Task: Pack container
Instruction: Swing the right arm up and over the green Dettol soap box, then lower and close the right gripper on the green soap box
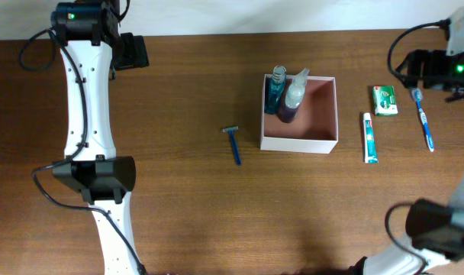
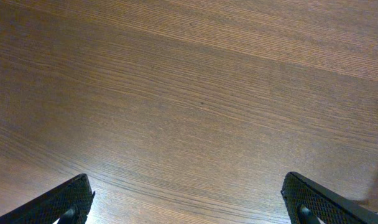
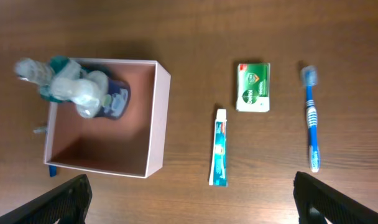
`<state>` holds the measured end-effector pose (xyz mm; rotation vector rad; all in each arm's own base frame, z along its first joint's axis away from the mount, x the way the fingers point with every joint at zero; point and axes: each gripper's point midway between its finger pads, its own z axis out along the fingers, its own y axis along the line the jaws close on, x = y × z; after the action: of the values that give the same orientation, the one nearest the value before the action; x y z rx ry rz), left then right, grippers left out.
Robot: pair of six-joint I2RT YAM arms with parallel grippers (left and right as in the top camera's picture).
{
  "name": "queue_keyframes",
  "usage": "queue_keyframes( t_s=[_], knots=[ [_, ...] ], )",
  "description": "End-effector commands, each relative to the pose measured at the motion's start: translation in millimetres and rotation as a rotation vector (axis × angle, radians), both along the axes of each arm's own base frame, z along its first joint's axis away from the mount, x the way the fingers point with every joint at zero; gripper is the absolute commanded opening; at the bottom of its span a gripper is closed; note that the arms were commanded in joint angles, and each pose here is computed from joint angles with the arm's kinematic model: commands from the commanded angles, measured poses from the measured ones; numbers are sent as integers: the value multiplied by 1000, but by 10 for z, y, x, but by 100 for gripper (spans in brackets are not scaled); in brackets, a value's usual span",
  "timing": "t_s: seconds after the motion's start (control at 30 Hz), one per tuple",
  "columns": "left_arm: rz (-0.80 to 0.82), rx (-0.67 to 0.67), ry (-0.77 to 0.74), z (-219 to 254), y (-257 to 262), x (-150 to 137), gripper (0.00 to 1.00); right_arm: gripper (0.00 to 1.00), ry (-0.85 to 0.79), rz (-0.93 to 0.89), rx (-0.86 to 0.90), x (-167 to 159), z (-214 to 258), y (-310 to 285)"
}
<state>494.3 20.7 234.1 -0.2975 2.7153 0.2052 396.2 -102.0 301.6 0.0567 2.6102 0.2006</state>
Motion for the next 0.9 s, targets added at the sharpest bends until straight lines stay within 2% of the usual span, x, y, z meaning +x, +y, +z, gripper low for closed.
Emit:
queue_keyframes(
  t_s=[0.0,0.13,0.27,0.57,0.87],
  knots=[
    [17,6,-15,69,41,-23,99,99,85,-6,59,176,-385,-85],
    [17,6,-15,69,41,-23,99,99,118,-41,-6,402,-708,-319],
    [17,6,-15,69,41,-23,100,99,216,-89,-101,452,-1081,-583],
    [18,6,-15,69,41,-23,99,99,297,-57,-82,675,-1777,-675],
    [18,6,-15,69,41,-23,100,99,331,-32,-76,827,-2205,-629]
  ],
)
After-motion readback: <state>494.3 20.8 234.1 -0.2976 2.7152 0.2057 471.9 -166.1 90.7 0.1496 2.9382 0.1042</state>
